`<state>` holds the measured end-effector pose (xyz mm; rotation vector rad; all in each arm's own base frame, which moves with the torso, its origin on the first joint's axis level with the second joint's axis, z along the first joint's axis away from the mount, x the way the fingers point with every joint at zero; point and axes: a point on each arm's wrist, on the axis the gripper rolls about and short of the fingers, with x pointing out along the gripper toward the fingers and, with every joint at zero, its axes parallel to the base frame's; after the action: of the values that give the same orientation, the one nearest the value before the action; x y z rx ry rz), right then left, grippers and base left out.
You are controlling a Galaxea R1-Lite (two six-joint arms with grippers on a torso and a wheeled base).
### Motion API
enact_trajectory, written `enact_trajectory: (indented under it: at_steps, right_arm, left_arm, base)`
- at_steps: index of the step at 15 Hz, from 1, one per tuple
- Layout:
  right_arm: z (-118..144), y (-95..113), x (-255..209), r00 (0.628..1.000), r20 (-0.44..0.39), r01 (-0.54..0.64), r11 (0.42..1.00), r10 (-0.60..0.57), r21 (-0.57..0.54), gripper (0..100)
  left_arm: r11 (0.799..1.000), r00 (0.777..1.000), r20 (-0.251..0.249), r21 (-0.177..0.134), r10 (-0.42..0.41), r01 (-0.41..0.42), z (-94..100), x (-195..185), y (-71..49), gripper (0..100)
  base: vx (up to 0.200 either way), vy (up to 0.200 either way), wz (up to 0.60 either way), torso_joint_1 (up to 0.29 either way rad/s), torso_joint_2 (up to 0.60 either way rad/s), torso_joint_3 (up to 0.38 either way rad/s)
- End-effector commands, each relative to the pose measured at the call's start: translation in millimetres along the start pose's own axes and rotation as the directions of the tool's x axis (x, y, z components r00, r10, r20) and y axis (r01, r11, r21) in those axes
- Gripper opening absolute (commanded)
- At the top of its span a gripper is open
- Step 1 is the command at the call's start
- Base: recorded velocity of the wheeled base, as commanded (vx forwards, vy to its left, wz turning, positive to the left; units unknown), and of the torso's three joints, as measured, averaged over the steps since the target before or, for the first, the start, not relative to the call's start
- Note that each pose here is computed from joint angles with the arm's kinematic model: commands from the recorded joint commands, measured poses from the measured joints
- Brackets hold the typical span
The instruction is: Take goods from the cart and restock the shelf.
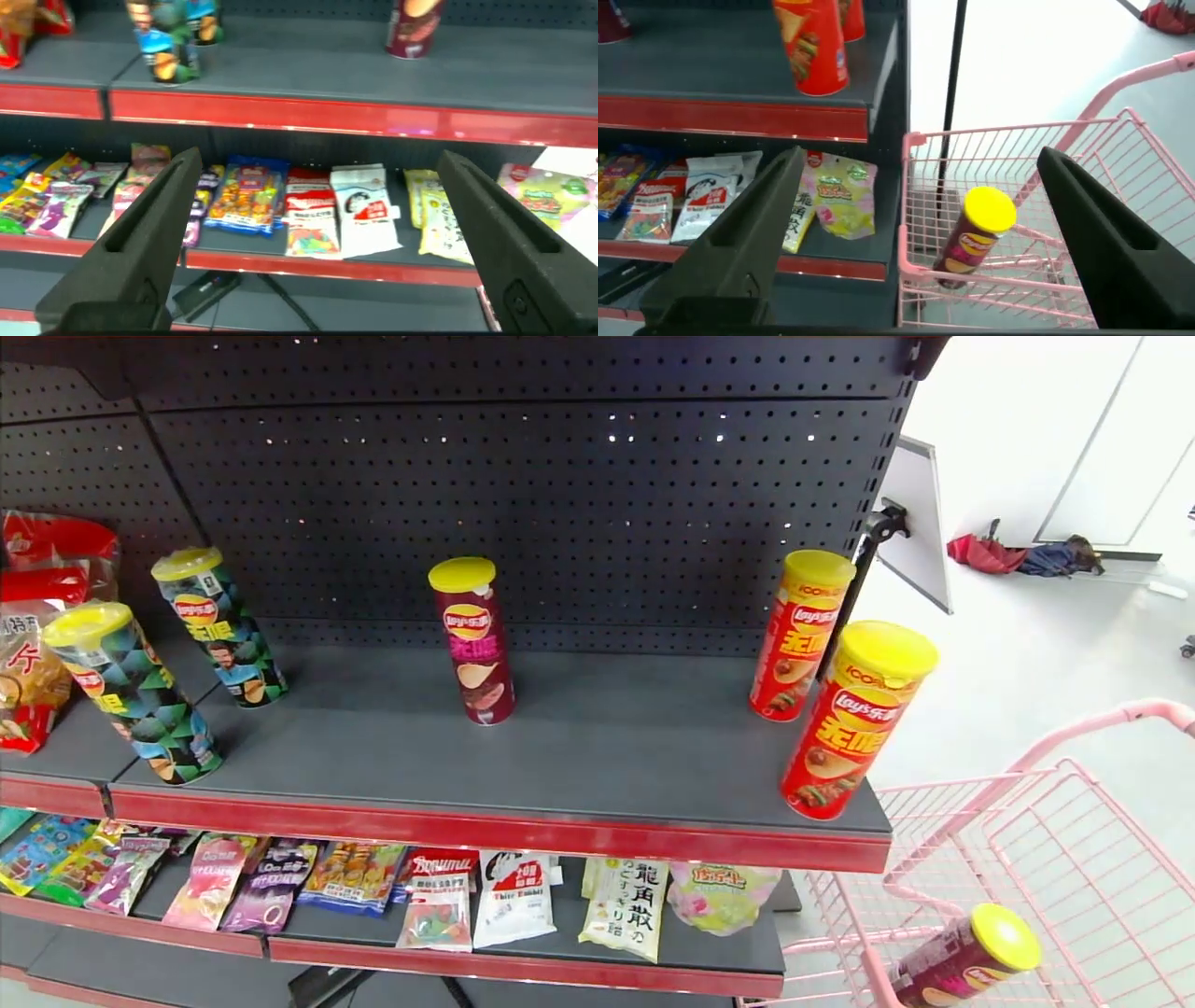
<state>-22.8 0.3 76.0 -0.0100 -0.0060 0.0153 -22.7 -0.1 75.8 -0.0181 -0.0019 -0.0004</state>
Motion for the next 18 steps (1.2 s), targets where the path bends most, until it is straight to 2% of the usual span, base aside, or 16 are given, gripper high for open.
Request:
enact_trajectory:
  at_steps: [1,4,16,18]
  right_arm:
    - [0.1,0.0,0.0,1.000,0.000,0.000,1.000,0.000,-0.001,100]
    - [0.1,0.0,0.0,1.000,0.000,0.000,1.000,0.000,-0.001,100]
    - [0.1,0.0,0.0,1.000,0.000,0.000,1.000,0.000,0.001,100]
    - [0.1,0.0,0.0,1.000,0.000,0.000,1.000,0.000,0.002,100]
  left_arm:
    - [1.000,1.000,0.001,0.000,0.000,0.000,0.0,-0.1,0.0,100]
    - [1.000,1.000,0.001,0.000,0.000,0.000,0.0,-0.1,0.0,100]
    - [1.000,1.000,0.001,0.000,0.000,0.000,0.0,-0.1,0.0,100]
    - [1.000,1.000,0.001,0.000,0.000,0.000,0.0,-0.1,0.0,100]
  base:
    - [0.000,0.000,0.00,0.000,0.00,0.000]
    - [0.000,0.000,0.00,0.000,0.00,0.000]
    - [0.000,0.000,-0.60,0.000,0.01,0.005]
    - [0.000,0.000,0.00,0.000,0.00,0.000]
